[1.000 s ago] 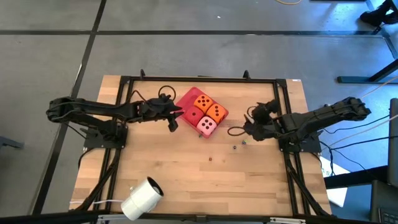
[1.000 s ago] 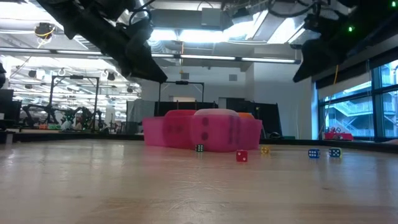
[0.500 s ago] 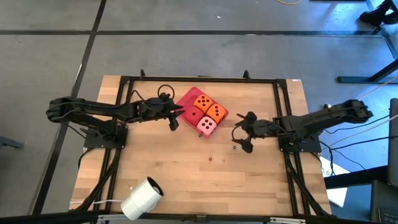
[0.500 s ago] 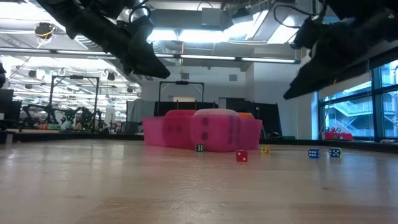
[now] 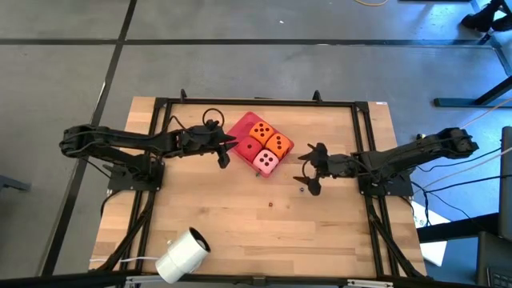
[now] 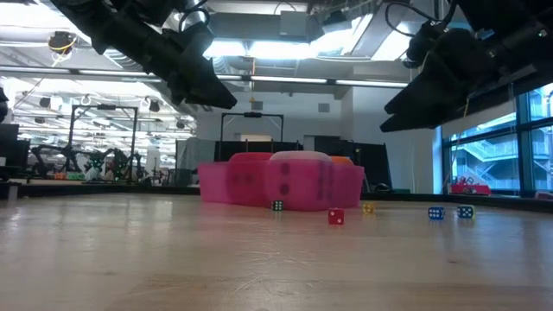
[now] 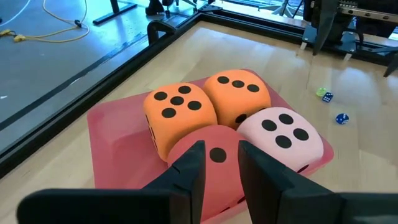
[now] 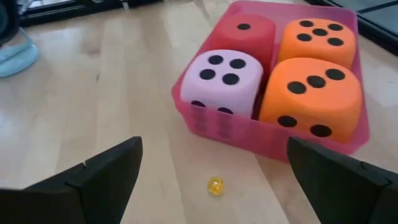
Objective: Pick & Place Dice
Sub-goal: Put the small yellow die into the red bin
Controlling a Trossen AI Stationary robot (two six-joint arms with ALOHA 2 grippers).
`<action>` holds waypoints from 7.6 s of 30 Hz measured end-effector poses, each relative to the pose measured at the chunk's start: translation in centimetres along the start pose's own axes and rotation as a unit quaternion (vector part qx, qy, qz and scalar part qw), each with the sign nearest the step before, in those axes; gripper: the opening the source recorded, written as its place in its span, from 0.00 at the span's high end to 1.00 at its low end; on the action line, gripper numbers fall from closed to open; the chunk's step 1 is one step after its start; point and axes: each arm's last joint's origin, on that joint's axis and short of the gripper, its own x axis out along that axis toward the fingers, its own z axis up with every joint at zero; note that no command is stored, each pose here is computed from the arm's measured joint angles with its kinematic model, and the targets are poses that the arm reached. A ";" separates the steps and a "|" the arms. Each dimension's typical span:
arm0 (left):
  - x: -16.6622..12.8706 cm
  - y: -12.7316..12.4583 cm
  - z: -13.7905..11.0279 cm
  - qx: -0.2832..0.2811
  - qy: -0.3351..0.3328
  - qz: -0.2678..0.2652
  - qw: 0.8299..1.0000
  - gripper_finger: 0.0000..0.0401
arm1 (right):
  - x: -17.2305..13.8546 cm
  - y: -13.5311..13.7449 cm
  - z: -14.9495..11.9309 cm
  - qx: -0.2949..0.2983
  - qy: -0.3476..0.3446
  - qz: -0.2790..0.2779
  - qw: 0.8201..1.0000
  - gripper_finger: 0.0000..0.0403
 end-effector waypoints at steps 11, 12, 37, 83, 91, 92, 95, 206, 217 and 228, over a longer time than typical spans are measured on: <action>0.0 0.0 0.0 0.000 0.000 0.000 1.000 0.78 | 0.0 0.0 0.1 0.025 -0.006 -0.005 1.000 0.01; 0.0 0.0 0.0 0.000 0.001 0.000 1.000 0.78 | 0.0 0.0 0.1 0.026 -0.007 -0.008 1.000 0.01; 0.0 0.0 0.0 0.001 0.001 0.000 1.000 0.79 | 4.7 0.1 -3.8 0.041 0.076 -0.075 0.994 0.36; 0.0 0.0 0.0 0.001 0.001 0.001 1.000 0.79 | 8.4 0.2 -7.0 0.022 0.083 -0.097 0.992 0.70; 0.0 0.0 0.0 0.001 0.001 0.001 1.000 0.79 | 8.6 0.4 -6.7 0.028 0.072 -0.090 0.993 0.77; 0.0 0.0 0.0 0.001 0.001 0.001 1.000 0.79 | 8.7 0.5 -6.4 0.030 0.068 -0.085 0.994 0.78; 0.0 0.0 0.0 0.001 0.001 0.001 1.000 0.79 | 9.2 1.1 -5.3 0.038 0.047 -0.076 0.995 0.80; -1.7 1.4 0.1 0.056 0.004 0.183 0.982 0.89 | 24.4 -8.6 12.3 -0.062 0.072 -0.082 0.992 0.71; -1.7 1.4 0.1 0.055 0.004 0.182 0.982 0.89 | 23.6 -8.4 12.9 -0.019 0.078 -0.036 0.996 0.57; -1.7 1.4 0.1 0.055 0.004 0.182 0.982 0.90 | 22.8 -8.3 12.5 0.010 0.128 -0.040 0.991 0.56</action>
